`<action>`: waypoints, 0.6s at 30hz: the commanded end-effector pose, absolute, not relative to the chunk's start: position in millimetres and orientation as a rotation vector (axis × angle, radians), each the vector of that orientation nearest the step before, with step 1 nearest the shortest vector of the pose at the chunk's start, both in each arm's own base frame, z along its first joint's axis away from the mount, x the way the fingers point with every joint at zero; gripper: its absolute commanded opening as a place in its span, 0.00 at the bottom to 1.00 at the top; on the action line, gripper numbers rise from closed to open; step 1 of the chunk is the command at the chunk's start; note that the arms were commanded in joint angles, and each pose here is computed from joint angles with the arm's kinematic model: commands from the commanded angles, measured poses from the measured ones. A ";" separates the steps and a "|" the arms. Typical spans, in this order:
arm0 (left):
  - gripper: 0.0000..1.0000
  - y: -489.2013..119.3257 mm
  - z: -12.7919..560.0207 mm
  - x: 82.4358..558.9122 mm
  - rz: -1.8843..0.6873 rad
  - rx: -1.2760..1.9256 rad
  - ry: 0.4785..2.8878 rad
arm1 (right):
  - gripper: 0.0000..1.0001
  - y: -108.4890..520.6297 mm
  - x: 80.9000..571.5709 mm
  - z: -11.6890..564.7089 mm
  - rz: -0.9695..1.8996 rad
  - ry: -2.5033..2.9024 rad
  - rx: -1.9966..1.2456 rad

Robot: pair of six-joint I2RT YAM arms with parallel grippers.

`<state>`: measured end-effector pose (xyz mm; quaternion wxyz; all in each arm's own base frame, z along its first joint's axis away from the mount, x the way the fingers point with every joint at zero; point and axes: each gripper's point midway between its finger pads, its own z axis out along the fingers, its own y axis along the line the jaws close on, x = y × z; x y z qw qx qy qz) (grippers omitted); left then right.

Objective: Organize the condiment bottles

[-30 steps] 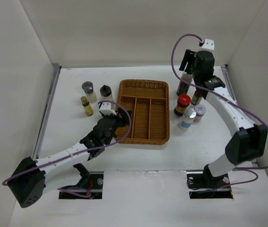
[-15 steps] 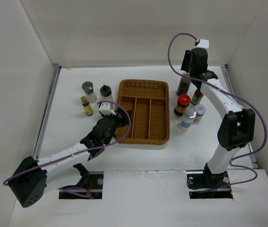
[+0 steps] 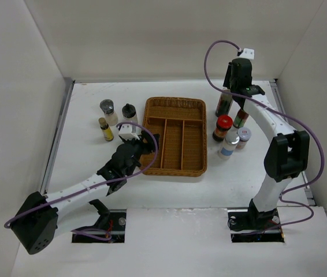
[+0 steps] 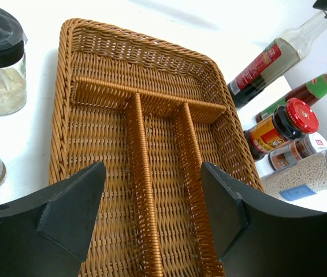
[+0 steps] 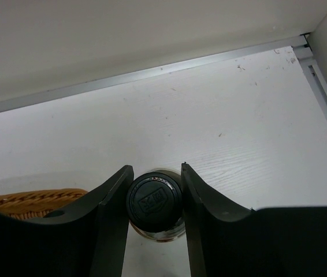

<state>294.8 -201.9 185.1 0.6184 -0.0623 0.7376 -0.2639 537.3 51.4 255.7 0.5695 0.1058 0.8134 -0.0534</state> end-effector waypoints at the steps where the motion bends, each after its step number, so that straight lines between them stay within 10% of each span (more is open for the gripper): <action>1: 0.66 -201.2 201.5 293.9 -0.664 -0.171 1.633 | 0.21 46.2 539.1 343.1 -0.082 1.677 0.300; 18: 0.69 -200.8 199.0 294.9 -0.682 -0.179 1.632 | 0.20 135.0 508.2 459.3 0.095 1.488 0.141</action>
